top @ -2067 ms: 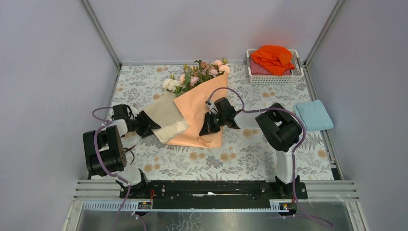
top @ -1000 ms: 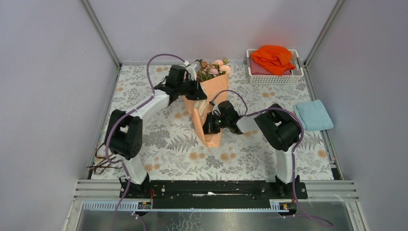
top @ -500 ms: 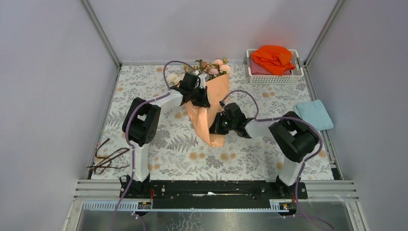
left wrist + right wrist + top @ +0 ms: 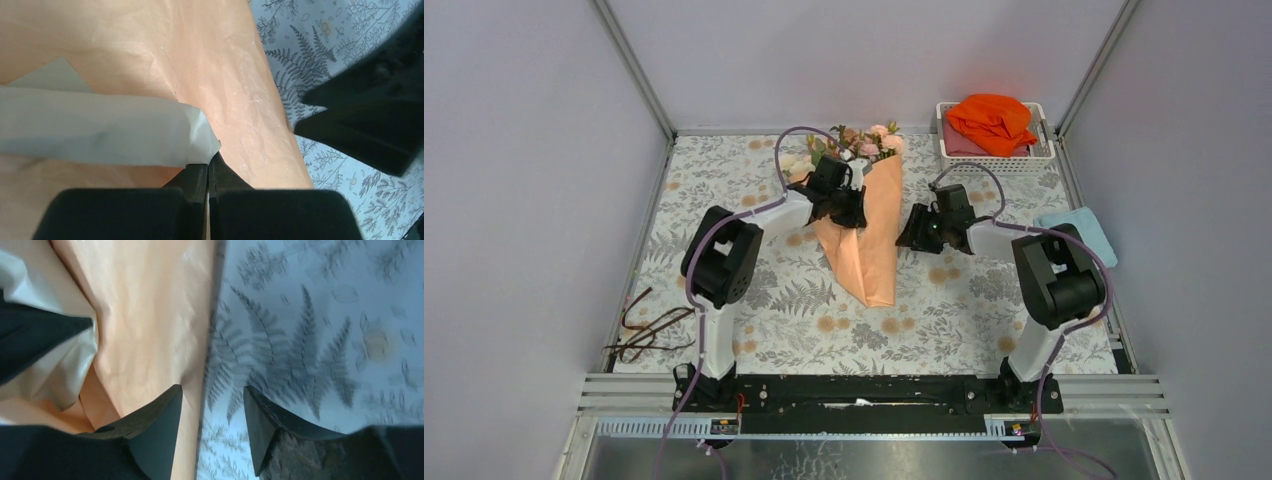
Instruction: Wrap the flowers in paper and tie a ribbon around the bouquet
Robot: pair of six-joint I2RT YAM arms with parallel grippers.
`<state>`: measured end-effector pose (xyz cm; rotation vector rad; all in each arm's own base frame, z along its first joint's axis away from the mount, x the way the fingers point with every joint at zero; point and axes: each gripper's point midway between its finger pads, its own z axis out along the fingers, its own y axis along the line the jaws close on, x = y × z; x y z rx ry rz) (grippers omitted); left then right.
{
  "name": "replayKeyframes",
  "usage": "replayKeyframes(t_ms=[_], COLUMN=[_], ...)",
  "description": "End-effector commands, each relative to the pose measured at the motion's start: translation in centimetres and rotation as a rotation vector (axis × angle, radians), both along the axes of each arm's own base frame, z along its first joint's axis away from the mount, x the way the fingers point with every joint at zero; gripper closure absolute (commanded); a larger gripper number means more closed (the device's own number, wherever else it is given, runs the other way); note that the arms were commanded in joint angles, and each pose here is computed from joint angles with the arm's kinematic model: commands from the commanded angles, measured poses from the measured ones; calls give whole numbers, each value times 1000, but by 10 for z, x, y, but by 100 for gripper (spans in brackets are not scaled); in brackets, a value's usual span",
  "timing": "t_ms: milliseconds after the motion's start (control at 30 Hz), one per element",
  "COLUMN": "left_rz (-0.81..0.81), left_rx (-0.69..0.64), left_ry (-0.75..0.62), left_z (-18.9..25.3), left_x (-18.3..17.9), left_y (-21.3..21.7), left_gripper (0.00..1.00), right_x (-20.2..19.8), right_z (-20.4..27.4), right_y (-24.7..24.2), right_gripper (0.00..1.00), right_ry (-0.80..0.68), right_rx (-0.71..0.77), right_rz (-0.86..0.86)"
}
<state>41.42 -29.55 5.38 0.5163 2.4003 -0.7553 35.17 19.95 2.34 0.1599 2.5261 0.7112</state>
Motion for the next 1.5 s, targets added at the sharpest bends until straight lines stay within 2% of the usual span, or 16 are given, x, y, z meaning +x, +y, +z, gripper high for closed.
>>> replayKeyframes(t_ms=[0,67,167,233,367,500,567,700,867,933,1033,1300,1467], left_rz=[-44,-55,-84,-114,-173,-160,-164,-203,-255,-265,-272,-291,-307], left_rx=[41,48,39,25,-4,8,42,109,156,159,164,186,198], left_ry=[-86,-105,-124,-131,-123,-71,-59,-95,-167,-173,-178,-218,-226], left_z=[23,29,42,51,57,38,23,5,-1,-3,-5,-4,-6], left_x=[-9,-11,-19,-27,-44,-44,-44,-48,-46,-46,-47,-47,-50], left_y=[-4,-7,-17,-27,-50,-54,-50,-40,-35,-35,-36,-38,-40], left_gripper=[100,100,100,100,100,100,100,100,100,100,100,100,100], right_x=[2,2,5,5,4,4,6,15,33,43,54,85,88], right_z=[-8,-13,-16,-15,-9,4,9,19,42,58,88,112,95], right_y=[32,45,53,59,77,87,82,62,33,29,48,73,90], right_gripper=[47,56,80,89,94,95,90,70,61,57,48,43,36], right_ry=[25,45,43,42,31,14,0,-19,-69,-121,-175,-226,-178], right_rx=[79,150,202,241,282,337,334,307,251,255,315,422,408], right_rz=[230,258,248,239,259,247,210,125,68,91,232,292,329])
